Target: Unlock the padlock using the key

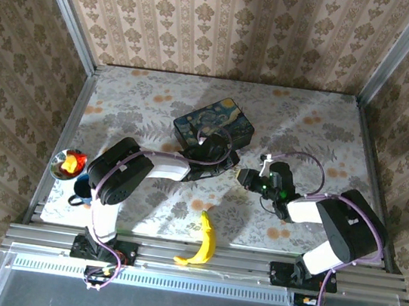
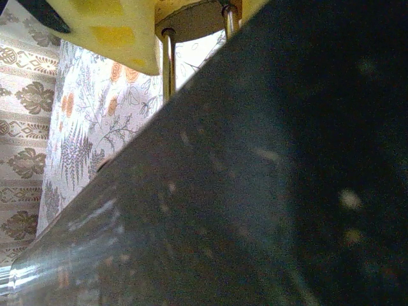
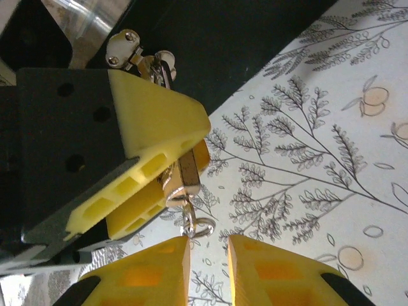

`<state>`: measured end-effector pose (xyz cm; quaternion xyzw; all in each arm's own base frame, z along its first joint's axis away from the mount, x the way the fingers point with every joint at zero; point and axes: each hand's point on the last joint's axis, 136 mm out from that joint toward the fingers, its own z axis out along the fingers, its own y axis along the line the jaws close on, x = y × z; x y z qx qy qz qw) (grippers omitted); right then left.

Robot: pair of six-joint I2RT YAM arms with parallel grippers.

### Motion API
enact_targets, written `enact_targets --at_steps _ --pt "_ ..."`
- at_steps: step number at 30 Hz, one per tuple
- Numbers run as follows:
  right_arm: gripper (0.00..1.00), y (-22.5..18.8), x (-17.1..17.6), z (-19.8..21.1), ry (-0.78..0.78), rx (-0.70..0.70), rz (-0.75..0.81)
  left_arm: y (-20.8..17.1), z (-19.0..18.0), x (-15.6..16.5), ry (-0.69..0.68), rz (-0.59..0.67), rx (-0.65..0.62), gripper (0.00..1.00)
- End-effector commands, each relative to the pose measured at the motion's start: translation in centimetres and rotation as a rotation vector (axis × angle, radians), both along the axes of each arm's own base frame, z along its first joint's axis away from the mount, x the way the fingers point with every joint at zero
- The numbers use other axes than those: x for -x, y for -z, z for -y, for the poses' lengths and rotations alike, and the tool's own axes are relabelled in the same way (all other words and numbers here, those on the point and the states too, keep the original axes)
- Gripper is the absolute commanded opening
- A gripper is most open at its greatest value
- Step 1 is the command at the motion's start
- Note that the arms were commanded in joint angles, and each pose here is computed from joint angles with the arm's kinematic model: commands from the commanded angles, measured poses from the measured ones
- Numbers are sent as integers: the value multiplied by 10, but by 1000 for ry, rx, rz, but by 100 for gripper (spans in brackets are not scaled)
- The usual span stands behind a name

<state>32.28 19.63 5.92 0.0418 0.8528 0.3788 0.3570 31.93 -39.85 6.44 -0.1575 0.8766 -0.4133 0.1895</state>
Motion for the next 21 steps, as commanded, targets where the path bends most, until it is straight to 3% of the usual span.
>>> enact_targets --at_steps 1,13,18,21 --pt "23 -16 -12 -8 -22 -36 55 13 13 33 96 -122 33 0" --pt "18 -6 -24 -12 -17 -60 35 12 15 34 108 -121 38 0" --pt "2 -5 -24 -15 -21 -90 37 13 15 34 112 -122 37 0" --pt "0 -7 -27 -15 -10 -115 36 13 16 36 118 -125 36 0"
